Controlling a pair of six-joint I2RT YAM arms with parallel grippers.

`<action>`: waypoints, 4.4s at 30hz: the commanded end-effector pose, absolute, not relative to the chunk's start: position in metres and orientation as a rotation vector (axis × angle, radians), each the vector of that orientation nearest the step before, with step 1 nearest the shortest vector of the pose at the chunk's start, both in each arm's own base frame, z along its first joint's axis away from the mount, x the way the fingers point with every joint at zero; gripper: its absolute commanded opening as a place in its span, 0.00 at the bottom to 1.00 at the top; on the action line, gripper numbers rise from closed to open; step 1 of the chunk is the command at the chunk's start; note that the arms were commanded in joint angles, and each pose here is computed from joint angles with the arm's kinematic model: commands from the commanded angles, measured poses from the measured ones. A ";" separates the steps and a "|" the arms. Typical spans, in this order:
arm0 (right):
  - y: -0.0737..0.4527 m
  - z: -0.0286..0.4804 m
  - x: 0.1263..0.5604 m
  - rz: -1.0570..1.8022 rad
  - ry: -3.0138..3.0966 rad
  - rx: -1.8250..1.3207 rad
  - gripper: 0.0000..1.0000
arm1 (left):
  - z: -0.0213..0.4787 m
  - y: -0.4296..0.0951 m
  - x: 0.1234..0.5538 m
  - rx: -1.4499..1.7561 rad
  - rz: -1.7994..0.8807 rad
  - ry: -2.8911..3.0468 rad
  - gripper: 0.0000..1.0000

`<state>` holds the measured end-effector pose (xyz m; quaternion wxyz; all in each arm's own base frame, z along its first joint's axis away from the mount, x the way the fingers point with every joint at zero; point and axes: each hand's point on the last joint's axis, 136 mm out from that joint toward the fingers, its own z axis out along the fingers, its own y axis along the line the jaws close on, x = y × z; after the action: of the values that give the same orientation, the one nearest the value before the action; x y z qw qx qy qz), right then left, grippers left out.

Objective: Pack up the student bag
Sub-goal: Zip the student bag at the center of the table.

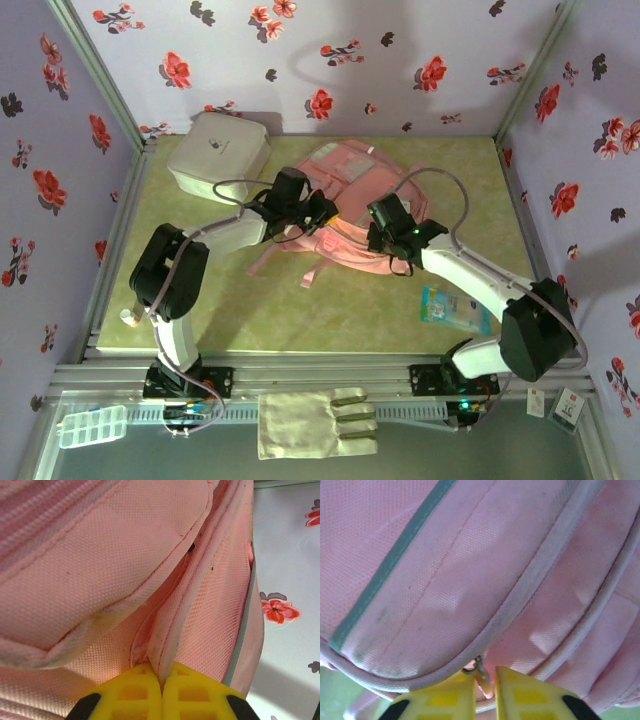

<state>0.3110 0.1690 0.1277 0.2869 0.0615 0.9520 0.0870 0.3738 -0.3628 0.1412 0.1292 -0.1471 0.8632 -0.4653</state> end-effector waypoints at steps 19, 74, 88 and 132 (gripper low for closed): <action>0.159 0.126 0.331 0.112 2.500 -0.055 0.05 | 0.158 -0.356 0.382 -0.350 -1.346 2.470 0.00; 0.348 0.152 0.296 0.705 2.467 -0.485 0.01 | 0.138 -0.248 0.354 -0.724 -1.321 2.360 0.19; 0.198 0.135 0.321 0.353 2.542 -0.204 0.09 | 0.124 -0.221 0.356 -0.661 -1.114 2.436 0.00; 0.289 0.143 0.299 0.804 2.456 -0.311 0.00 | 0.159 -0.268 0.383 -0.571 -1.396 2.362 0.54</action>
<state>0.2926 0.2691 0.1194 0.2465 -0.1059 0.9281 0.2581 0.3737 -0.2490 0.1401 0.1665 -0.1869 0.8668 -0.4312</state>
